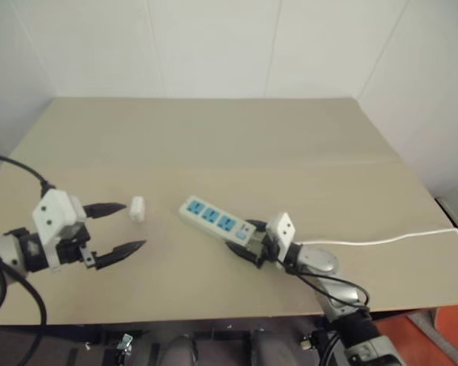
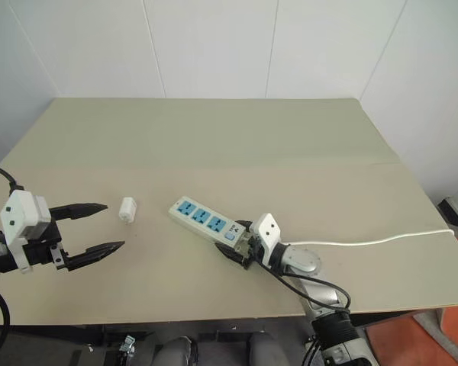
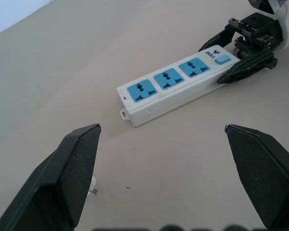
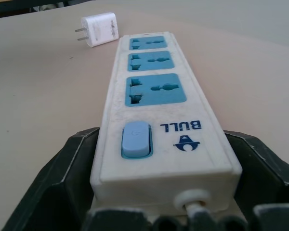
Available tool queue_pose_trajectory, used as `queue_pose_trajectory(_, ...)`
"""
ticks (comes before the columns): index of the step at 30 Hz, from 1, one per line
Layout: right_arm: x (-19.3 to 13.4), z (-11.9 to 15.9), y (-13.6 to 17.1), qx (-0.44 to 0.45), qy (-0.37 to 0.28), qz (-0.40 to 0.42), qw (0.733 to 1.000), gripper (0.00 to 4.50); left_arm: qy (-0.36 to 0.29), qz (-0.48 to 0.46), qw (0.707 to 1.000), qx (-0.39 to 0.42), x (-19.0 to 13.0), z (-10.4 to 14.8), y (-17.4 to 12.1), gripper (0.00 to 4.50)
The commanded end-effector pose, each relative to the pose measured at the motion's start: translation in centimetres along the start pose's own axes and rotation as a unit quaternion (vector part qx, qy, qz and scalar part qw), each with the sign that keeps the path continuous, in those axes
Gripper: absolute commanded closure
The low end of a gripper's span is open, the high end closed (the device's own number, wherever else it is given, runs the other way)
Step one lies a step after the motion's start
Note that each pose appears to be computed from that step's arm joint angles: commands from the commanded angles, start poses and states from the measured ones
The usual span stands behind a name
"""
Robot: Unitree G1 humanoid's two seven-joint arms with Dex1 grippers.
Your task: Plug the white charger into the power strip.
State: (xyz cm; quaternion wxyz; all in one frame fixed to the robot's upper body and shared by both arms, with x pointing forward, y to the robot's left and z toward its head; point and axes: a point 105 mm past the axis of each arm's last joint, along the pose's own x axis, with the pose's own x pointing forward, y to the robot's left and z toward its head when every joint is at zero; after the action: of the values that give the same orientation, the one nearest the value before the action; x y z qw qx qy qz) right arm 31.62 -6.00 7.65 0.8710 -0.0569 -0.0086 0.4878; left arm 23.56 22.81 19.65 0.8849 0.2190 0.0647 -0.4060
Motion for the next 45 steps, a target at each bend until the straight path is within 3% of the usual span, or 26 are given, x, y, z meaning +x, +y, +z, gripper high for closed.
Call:
queue_pose_trajectory(1, 0.1, -1.4, 0.2, 0.011, 0.016, 0.007, 1.000, 1.08, -0.008, 0.005, 1.000, 0.024, -0.2, 1.1, 0.1, 0.00)
queue_pose_trajectory(5, 0.5, -1.0, 0.0, -0.009, 0.005, 0.018, 1.000, 1.08, -0.010, 0.003, 1.000, 0.027, -0.2, 1.3, 0.2, 0.00)
queue_pose_trajectory(8, 1.0, 1.4, -0.7, -0.030, -0.034, 0.036, 0.998, 1.08, -0.010, 0.000, 0.999, 0.033, -0.2, 1.5, 0.5, 0.00)
queue_pose_trajectory(11, 0.9, 3.8, -1.3, -0.064, -0.062, 0.080, 0.993, 1.08, -0.008, -0.003, 0.999, 0.040, -0.4, 1.8, 0.9, 0.00)
queue_pose_trajectory(15, -0.3, 4.9, -1.7, -0.096, -0.057, 0.148, 0.983, 1.08, -0.004, -0.009, 0.999, 0.048, -0.5, 1.9, 1.2, 0.00)
queue_pose_trajectory(23, -2.4, 3.6, -0.9, -0.120, -0.052, 0.243, 0.961, 1.08, -0.001, -0.010, 0.999, 0.051, -1.0, 1.9, 1.8, 0.00)
queue_pose_trajectory(30, -1.6, 1.1, 0.5, -0.096, -0.016, 0.291, 0.952, 1.08, -0.005, -0.029, 0.999, 0.041, -0.6, 2.2, 3.0, 0.00)
queue_pose_trajectory(33, -1.3, 0.5, 0.7, -0.088, -0.009, 0.295, 0.951, 1.08, -0.027, -0.013, 1.000, 0.005, -0.2, 3.6, 5.0, 0.00)
queue_pose_trajectory(38, -1.2, 0.2, 0.7, -0.088, -0.004, 0.295, 0.951, 1.08, 0.036, 0.067, 0.995, -0.068, 1.0, 4.7, 9.8, 0.00)
queue_pose_trajectory(41, -1.2, 0.1, 0.9, -0.087, -0.006, 0.292, 0.952, 1.08, 0.095, 0.155, 0.972, -0.149, 1.9, 5.5, 13.3, 0.00)
queue_pose_trajectory(45, -1.1, -0.1, 1.3, -0.084, -0.007, 0.283, 0.955, 1.08, 0.168, 0.253, 0.918, -0.255, 4.0, 6.7, 16.0, 0.00)
